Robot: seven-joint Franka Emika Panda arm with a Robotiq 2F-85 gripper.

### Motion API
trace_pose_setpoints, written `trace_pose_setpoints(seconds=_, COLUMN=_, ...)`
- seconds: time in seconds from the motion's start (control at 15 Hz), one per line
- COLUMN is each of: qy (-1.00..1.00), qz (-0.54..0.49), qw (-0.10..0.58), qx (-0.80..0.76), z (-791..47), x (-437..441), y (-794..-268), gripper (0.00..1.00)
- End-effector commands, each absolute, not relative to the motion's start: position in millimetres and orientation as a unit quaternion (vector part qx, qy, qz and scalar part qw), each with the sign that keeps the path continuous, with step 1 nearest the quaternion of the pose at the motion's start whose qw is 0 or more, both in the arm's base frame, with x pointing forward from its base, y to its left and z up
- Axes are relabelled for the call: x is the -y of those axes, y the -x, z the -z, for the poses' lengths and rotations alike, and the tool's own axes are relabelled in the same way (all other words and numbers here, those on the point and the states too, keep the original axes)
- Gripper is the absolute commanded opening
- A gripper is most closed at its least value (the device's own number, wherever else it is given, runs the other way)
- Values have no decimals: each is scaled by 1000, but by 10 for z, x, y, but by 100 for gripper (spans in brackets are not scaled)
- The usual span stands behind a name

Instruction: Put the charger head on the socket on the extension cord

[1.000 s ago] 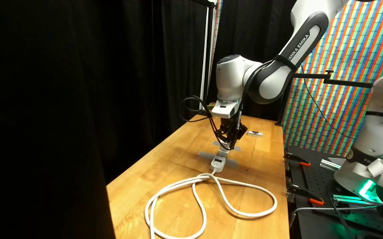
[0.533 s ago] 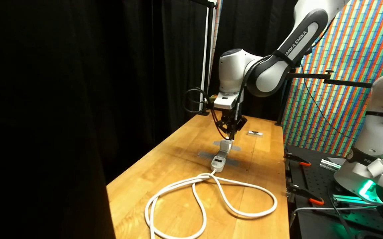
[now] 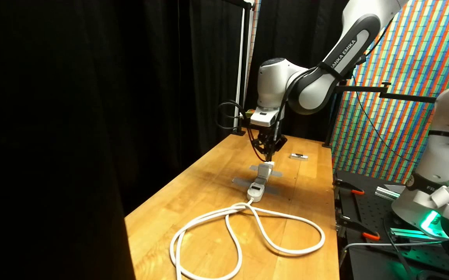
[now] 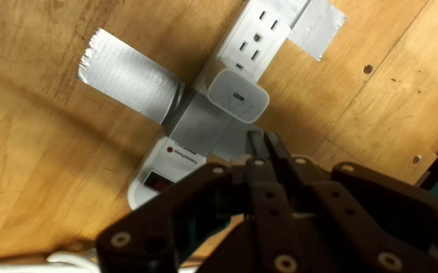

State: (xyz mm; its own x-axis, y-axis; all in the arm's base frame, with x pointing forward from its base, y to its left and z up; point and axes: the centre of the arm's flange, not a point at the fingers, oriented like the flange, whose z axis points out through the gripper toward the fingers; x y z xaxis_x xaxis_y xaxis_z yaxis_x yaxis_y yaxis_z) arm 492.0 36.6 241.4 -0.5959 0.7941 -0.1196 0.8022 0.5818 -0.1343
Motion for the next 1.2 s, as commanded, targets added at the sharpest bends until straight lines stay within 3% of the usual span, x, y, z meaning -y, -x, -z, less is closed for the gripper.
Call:
trace_pose_setpoints(seconds=0.0, qy=-438, qz=75, qw=42, qx=-895, z=-2352, x=-331, y=-4964, gripper=9)
trace_pose_setpoints(seconds=1.13, qy=-446, qz=46, qw=37, qx=-893, z=-1899, x=-132, y=-4936, gripper=9)
